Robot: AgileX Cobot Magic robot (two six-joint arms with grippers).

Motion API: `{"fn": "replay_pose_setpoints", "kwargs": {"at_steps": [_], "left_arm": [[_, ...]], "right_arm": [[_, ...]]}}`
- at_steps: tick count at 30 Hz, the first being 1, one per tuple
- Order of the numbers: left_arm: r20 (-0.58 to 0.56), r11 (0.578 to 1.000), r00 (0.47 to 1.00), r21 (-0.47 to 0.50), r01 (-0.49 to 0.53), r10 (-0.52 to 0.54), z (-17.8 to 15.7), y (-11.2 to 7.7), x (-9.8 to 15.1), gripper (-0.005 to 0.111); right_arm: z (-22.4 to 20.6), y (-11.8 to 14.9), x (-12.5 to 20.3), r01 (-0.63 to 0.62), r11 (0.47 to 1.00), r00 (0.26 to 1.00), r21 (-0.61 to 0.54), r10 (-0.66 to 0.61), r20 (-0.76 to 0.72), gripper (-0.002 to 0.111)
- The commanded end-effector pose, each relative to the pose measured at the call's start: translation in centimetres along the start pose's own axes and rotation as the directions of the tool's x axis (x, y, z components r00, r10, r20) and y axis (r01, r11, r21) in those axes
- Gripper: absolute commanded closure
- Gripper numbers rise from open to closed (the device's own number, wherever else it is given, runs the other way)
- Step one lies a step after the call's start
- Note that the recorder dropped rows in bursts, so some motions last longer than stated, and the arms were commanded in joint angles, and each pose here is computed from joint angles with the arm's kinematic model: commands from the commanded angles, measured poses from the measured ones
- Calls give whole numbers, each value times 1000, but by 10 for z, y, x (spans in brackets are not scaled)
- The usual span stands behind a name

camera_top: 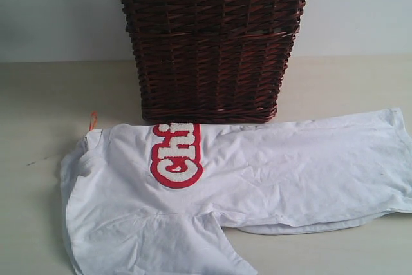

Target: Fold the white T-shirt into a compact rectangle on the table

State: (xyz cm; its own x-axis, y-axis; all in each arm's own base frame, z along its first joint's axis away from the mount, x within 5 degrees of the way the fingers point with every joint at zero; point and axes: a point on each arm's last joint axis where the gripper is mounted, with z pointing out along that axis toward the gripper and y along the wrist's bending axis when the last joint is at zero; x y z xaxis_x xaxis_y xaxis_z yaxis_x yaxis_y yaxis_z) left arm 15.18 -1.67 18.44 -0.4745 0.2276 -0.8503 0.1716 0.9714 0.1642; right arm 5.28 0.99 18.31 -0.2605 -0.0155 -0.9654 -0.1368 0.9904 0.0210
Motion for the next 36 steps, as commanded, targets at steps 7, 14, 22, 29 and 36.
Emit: {"fn": "replay_pose_setpoints", "kwargs": {"at_steps": [7, 14, 22, 29, 36], "left_arm": [[15, 1000, 1000, 28, -1, 1, -4, -2, -12, 103], [-102, 983, 991, 169, -68, 86, 11, -27, 0, 103], [-88, 886, 900, 242, -396, 426, 13, -30, 6, 103], [54, 851, 879, 231, -472, 473, 12, -38, -33, 103], [210, 554, 656, 389, -736, 725, 15, -89, -23, 107]], "right_arm": [[0, 0, 0, 2, 1000, 1000, 3, -2, 12, 92], [0, 0, 0, 0, 1000, 1000, 3, 0, 12, 92], [0, 0, 0, 0, 1000, 1000, 3, 0, 12, 92], [0, 0, 0, 0, 1000, 1000, 3, 0, 12, 92], [0, 0, 0, 0, 1000, 1000, 3, 0, 12, 92]]}}
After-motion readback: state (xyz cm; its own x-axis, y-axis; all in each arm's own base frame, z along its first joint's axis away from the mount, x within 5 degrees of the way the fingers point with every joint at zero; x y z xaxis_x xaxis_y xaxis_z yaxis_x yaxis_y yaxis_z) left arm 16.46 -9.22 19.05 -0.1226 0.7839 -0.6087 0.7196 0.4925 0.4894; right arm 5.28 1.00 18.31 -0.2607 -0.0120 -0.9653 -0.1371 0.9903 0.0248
